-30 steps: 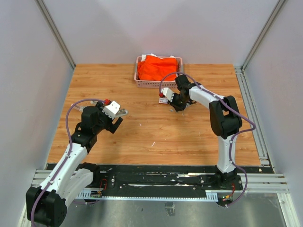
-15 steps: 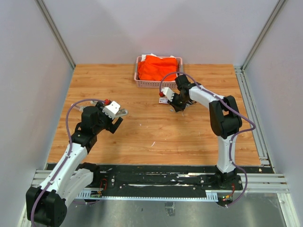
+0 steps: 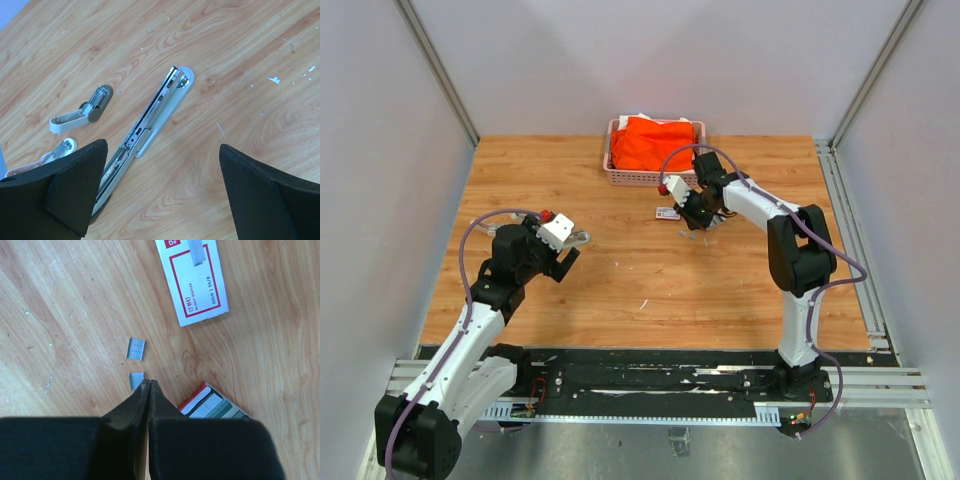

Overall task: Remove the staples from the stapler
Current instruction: Pick up the staple from the center of the board.

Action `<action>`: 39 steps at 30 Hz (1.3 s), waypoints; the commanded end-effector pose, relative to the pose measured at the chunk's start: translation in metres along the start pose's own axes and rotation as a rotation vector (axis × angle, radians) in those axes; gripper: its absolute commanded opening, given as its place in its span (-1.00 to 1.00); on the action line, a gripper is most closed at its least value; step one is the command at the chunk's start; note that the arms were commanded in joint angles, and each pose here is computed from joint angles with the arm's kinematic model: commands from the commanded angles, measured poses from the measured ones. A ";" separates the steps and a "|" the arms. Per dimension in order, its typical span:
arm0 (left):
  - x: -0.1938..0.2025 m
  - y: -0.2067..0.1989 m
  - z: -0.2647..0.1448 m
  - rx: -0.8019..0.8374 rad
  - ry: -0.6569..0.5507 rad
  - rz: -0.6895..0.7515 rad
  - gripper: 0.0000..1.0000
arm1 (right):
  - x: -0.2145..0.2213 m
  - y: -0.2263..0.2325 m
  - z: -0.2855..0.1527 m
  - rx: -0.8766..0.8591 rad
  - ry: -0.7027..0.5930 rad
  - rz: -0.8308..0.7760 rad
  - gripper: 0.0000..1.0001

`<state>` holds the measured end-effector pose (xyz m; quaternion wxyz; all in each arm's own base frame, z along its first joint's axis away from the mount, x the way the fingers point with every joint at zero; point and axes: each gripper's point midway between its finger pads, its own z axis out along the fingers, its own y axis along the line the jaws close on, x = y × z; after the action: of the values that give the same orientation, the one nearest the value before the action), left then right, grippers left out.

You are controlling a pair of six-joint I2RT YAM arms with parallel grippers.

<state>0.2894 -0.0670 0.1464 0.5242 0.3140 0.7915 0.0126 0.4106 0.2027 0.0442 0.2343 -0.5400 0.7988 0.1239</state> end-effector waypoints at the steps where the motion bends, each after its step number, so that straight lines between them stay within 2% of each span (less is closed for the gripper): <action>1: -0.004 0.002 0.000 -0.009 -0.022 0.008 0.96 | -0.007 -0.008 -0.014 0.030 -0.033 0.029 -0.99; 3: -0.004 0.002 0.000 -0.009 -0.023 0.008 0.96 | -0.003 -0.007 -0.010 0.016 -0.012 0.033 -0.95; 7: -0.004 0.002 0.000 -0.009 -0.021 0.008 0.96 | 0.008 -0.006 -0.003 -0.018 0.027 0.078 -0.74; 15: -0.003 0.001 0.001 -0.006 -0.019 0.008 0.96 | 0.013 -0.008 -0.002 -0.044 0.014 0.127 -0.54; 22: -0.003 0.001 0.001 -0.007 -0.016 0.007 0.96 | 0.011 0.000 0.003 -0.102 0.009 0.154 -0.54; 39: -0.001 0.001 0.002 -0.005 -0.014 0.010 0.96 | 0.016 -0.002 0.013 -0.103 0.028 0.189 -0.64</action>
<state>0.2895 -0.0670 0.1463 0.5241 0.3140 0.7916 0.0125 0.4087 0.1963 0.0266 0.1901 -0.4851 0.8355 0.1747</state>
